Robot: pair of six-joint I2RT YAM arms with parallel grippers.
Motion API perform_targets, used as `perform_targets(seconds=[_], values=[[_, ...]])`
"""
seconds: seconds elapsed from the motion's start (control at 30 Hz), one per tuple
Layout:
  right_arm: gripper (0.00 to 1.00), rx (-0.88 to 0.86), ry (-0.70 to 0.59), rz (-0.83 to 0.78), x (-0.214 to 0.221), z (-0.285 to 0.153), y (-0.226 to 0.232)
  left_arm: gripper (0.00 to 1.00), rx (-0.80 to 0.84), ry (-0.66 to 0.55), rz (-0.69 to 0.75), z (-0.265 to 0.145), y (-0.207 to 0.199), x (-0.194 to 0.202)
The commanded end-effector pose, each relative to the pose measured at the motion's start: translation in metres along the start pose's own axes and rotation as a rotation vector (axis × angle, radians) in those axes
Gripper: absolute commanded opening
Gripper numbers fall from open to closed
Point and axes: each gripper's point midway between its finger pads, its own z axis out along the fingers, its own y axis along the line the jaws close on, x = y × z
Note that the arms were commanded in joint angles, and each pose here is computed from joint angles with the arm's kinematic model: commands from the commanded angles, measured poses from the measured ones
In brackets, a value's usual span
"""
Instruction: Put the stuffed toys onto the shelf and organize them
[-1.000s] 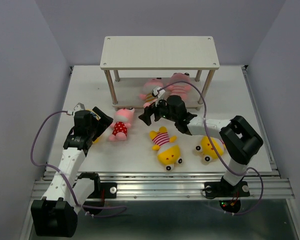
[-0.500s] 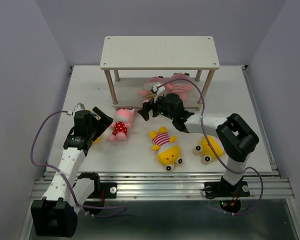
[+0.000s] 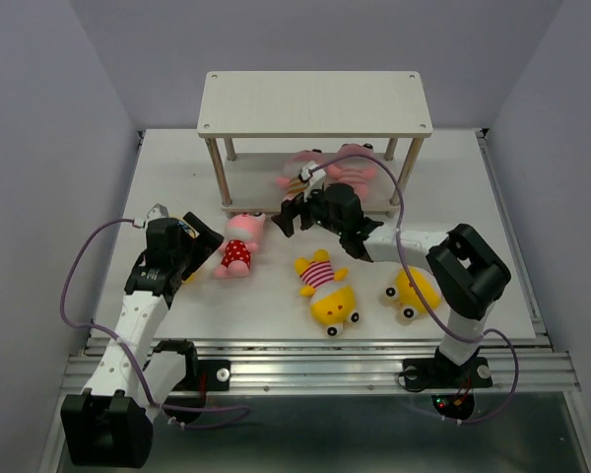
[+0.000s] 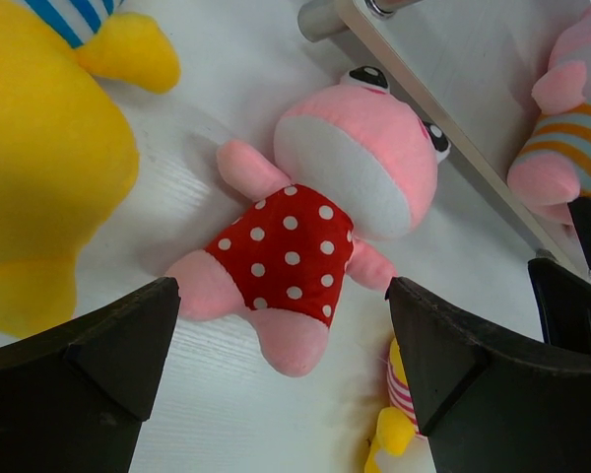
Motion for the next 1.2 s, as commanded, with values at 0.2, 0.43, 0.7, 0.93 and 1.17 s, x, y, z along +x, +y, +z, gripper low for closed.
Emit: perform_targets(seconds=[0.2, 0.43, 0.7, 0.93, 1.17], values=[[1.00, -0.241, -0.049, -0.018, -0.037, -0.048, 0.054, 0.99, 0.108, 0.162, 0.011, -0.012, -0.016, 0.037], [1.00, -0.230, -0.055, -0.017, -0.037, -0.075, 0.059, 0.99, -0.006, 0.213, 0.014, -0.013, 0.007, 0.057], [1.00, -0.136, -0.073, 0.000, -0.040, -0.098, 0.047, 0.79, 0.020, 0.259, 0.025, -0.003, -0.003, 0.071], [1.00, -0.117, -0.075, 0.035, -0.036, -0.115, 0.046, 0.70, 0.028, 0.247, 0.027, 0.008, -0.008, 0.072], [1.00, -0.089, -0.097, 0.041, -0.043, -0.131, 0.044, 0.37, 0.026, 0.281, 0.043, 0.017, -0.008, 0.081]])
